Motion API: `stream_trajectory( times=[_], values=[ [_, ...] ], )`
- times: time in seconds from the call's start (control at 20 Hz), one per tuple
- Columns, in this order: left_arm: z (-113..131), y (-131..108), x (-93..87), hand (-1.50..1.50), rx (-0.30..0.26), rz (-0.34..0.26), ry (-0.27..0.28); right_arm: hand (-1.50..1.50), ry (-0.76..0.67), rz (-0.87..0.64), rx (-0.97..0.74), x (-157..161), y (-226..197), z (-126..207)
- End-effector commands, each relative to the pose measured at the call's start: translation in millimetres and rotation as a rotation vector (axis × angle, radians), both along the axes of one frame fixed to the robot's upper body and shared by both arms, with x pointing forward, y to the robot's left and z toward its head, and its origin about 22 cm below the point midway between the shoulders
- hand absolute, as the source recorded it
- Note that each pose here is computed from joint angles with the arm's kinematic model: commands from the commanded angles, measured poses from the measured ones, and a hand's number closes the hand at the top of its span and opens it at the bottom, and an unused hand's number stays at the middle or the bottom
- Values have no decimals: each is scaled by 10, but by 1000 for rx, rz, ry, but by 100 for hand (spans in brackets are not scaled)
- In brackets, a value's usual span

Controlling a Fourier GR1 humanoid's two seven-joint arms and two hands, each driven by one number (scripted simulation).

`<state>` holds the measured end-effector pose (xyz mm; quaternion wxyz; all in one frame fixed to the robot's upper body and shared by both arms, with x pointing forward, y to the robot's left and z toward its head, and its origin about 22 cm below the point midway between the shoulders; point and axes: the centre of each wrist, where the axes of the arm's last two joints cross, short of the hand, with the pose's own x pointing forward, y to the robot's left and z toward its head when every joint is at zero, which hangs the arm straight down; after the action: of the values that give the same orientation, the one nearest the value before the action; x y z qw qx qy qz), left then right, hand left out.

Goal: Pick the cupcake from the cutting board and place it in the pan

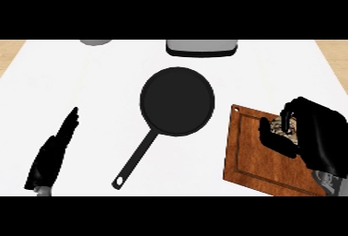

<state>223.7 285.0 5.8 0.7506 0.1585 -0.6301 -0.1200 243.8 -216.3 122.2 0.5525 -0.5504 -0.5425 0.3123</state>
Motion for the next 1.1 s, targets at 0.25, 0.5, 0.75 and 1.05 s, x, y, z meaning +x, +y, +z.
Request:
stream_trajectory(
  times=[0.25, 0.5, 0.75, 1.05],
  values=[
    [151, 53, 78, 0, 0, -18, -18, 150, -45, 0, 153, 599, 768, 367],
    [48, -32, -7, 0, -3, -34, -21, 150, -30, 19, 253, 1017, 1165, 309],
    [70, -120, 94, 0, -13, -54, -9, 150, 14, 28, 326, 1404, 1367, 42],
    [35, -108, 75, 0, -20, -60, -35, 150, 162, 36, 278, 1622, 1657, -289]
  ],
)
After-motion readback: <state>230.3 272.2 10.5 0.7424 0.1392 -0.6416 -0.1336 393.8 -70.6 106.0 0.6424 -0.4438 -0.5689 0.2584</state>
